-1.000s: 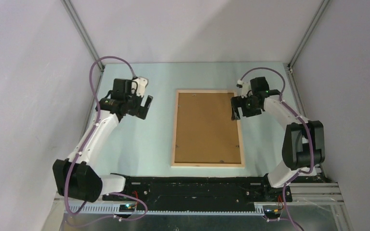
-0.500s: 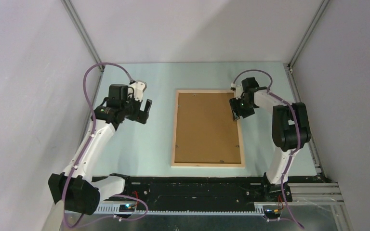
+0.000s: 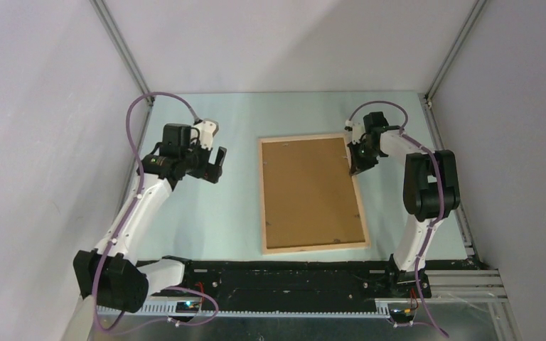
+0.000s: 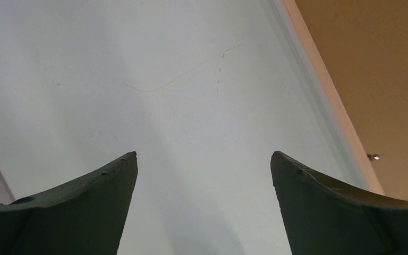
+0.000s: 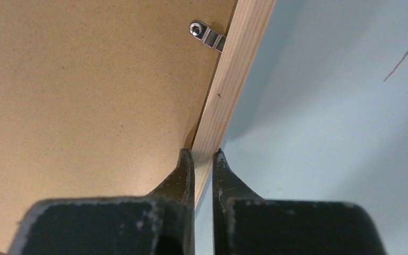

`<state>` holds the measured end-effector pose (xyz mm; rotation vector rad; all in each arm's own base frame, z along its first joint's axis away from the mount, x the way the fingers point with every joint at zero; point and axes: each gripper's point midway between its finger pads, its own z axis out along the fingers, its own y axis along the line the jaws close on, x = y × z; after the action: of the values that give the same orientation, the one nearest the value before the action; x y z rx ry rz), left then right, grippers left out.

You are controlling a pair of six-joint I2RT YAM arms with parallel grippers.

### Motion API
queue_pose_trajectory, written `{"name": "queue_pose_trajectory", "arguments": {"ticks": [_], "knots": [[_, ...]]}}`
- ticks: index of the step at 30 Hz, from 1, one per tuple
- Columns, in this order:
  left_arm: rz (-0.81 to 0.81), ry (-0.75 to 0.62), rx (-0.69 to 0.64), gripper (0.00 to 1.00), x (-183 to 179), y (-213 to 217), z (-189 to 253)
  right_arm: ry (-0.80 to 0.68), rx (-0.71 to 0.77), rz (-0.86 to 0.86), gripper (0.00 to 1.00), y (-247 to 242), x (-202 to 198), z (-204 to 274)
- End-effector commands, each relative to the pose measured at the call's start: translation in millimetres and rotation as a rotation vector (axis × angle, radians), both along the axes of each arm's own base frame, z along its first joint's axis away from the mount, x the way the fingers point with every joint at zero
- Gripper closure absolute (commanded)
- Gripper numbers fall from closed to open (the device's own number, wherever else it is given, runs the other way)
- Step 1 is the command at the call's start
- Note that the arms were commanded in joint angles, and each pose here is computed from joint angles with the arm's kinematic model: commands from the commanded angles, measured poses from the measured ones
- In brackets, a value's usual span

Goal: Put the photo into the frame

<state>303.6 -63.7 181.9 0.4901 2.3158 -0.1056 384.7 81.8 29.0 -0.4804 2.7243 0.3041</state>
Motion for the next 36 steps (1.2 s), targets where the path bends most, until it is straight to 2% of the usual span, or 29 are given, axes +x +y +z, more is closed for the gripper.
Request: {"name": "queue_pose_trajectory", "arguments": {"ticks": [1,11,18,25,36], "knots": [[-0.020,-0.016,-0.048,0.00,18,-11,9,-0.008,-0.038,0.225,1.00,-3,-6,-1],[-0.033,0.056,-0.057,0.00,30,-17,-14,-0.026,-0.167,0.550,1.00,24,-1,-12],[-0.038,0.063,-0.050,0.00,33,-17,-16,-0.050,-0.166,0.610,1.00,63,40,-4],[-0.045,0.069,-0.035,0.00,35,-16,-19,-0.100,-0.232,0.696,1.00,86,85,-3],[-0.049,0.097,-0.059,0.00,41,-22,-26,-0.326,-0.340,0.938,1.00,123,126,5]]}}
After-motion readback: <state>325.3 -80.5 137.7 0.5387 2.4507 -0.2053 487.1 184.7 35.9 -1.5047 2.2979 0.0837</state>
